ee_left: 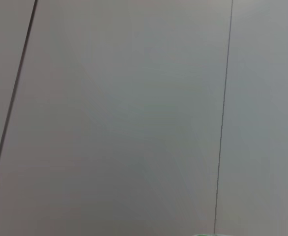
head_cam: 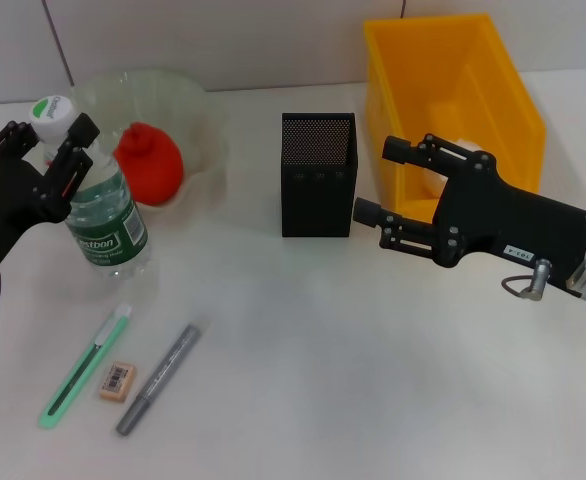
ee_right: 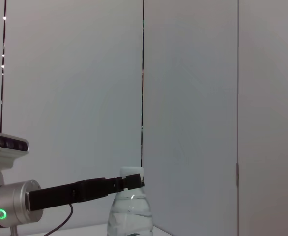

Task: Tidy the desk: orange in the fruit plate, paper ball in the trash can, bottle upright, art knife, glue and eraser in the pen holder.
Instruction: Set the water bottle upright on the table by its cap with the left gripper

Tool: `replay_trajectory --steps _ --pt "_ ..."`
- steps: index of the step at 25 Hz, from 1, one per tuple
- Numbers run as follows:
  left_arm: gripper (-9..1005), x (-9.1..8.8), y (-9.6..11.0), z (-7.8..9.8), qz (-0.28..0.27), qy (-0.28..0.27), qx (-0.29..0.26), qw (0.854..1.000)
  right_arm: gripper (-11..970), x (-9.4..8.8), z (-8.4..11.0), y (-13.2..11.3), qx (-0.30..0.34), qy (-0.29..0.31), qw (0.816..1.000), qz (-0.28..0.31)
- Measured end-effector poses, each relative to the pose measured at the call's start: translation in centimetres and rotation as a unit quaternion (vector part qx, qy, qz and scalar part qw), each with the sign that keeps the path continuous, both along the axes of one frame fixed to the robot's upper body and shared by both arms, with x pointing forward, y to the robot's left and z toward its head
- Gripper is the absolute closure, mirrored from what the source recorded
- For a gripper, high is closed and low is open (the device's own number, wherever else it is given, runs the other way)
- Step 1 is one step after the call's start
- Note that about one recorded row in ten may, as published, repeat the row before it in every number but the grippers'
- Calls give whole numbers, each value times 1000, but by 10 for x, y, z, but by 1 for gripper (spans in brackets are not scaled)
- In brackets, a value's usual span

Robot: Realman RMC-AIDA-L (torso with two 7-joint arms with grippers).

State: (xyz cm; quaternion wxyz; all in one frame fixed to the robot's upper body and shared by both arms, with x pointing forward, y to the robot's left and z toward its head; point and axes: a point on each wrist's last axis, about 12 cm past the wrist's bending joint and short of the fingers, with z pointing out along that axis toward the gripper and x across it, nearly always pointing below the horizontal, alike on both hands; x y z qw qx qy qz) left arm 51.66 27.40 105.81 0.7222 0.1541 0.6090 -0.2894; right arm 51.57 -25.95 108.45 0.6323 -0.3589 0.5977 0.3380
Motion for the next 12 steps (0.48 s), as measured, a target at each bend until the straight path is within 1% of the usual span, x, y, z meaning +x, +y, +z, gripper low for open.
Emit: replay_trajectory --steps 10,12 --pt "565 0 0 -6 15 4 13 1000 188 -1 0 1 0 2 1000 3" --pt "565 0 -1 -8 19 3 24 1000 188 -1 0 1 0 2 1000 4"
